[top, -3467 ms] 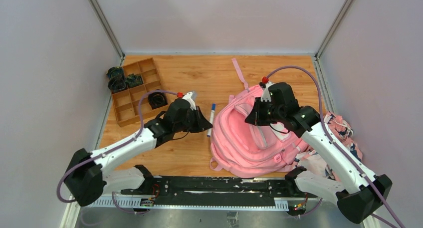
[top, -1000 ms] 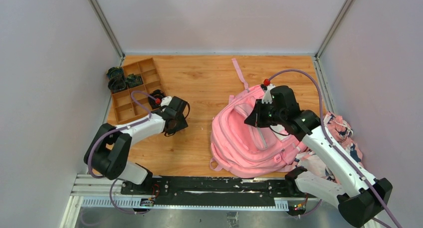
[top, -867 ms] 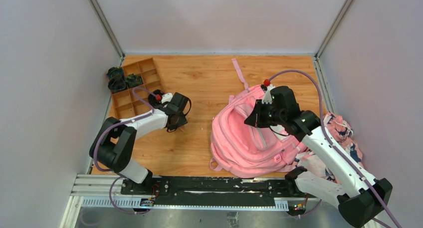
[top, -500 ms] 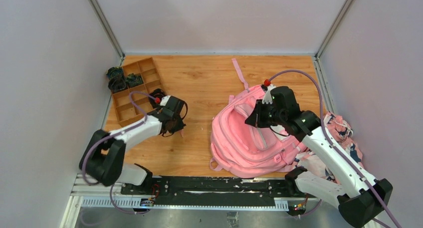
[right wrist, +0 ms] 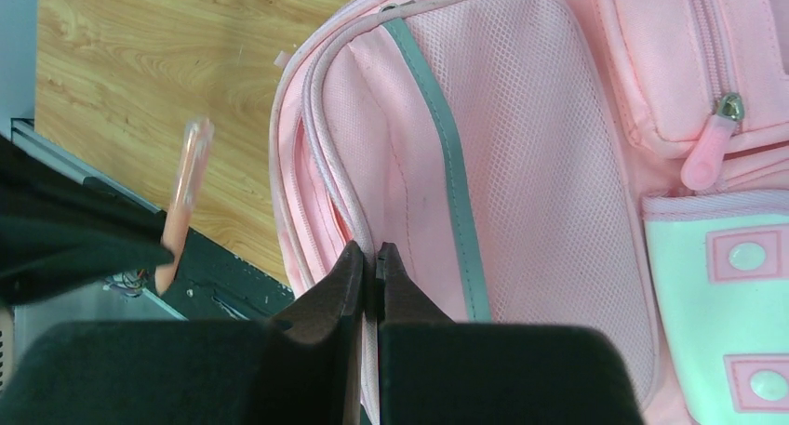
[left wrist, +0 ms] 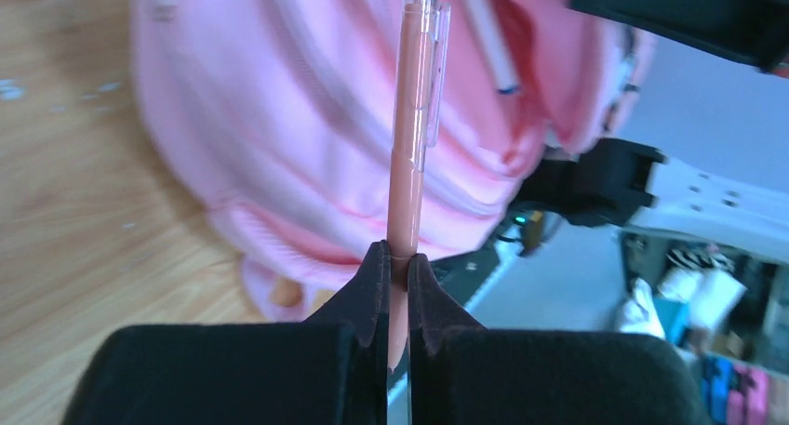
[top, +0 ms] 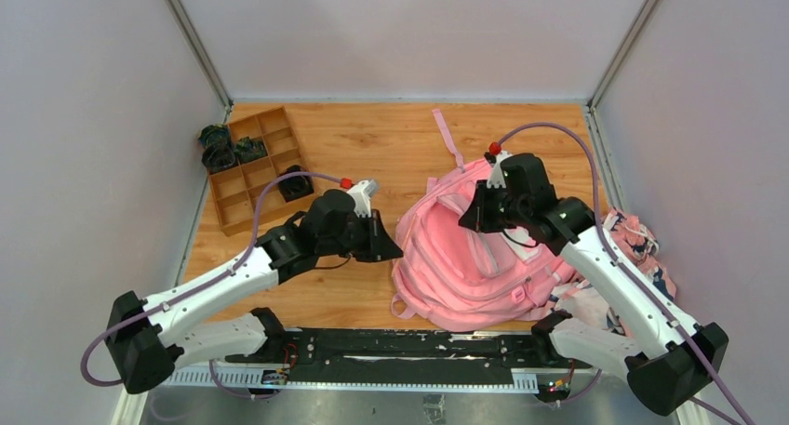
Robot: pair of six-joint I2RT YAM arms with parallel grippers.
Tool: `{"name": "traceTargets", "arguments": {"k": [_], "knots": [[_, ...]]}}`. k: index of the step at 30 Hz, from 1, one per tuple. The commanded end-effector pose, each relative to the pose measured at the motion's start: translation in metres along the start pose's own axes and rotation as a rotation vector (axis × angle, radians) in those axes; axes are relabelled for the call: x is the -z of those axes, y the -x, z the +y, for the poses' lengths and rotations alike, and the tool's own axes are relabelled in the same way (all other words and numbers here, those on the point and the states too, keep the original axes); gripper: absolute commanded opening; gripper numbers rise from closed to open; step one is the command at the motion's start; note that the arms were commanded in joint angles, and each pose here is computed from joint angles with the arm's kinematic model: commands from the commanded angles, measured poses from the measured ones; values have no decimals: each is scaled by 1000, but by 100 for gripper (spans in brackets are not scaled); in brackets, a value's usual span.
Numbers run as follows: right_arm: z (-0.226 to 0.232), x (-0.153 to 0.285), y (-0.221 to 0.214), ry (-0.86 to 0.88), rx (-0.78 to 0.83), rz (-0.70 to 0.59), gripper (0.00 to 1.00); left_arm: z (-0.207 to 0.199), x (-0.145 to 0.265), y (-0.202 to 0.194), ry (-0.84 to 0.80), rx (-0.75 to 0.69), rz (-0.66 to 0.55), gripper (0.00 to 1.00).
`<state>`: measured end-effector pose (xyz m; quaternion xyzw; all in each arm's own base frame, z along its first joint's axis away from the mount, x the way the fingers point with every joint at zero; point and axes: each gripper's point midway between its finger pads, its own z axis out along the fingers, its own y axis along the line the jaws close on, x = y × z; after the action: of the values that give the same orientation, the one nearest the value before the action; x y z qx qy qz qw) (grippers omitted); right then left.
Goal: Pack the student bag
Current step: Pick up the stationery from the center of the board, then place the stationery in the student bag.
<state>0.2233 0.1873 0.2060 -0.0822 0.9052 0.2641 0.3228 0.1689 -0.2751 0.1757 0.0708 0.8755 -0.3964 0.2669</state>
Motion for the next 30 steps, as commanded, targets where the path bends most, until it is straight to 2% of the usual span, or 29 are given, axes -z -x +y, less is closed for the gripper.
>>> {"name": "traceTargets", "arguments": {"k": [1, 5, 11, 16, 23, 30], "knots": [[-5, 13, 30, -54, 28, -104, 0, -75, -2, 3, -252, 47, 42, 0], [-6, 19, 30, -64, 27, -112, 0, -104, -21, -13, -314, 69, 133, 0], [-7, 28, 29, -73, 27, -124, 0, -94, -56, -21, -242, 119, 178, 0], [-7, 34, 29, -79, 26, -131, 0, -86, -78, -13, -173, 157, 148, 0], [-7, 35, 27, -77, 14, -126, 0, -80, -89, 0, -141, 212, 73, 0], [-4, 35, 28, -68, 8, -131, 0, -61, -93, 26, -18, 292, -74, 0]]}}
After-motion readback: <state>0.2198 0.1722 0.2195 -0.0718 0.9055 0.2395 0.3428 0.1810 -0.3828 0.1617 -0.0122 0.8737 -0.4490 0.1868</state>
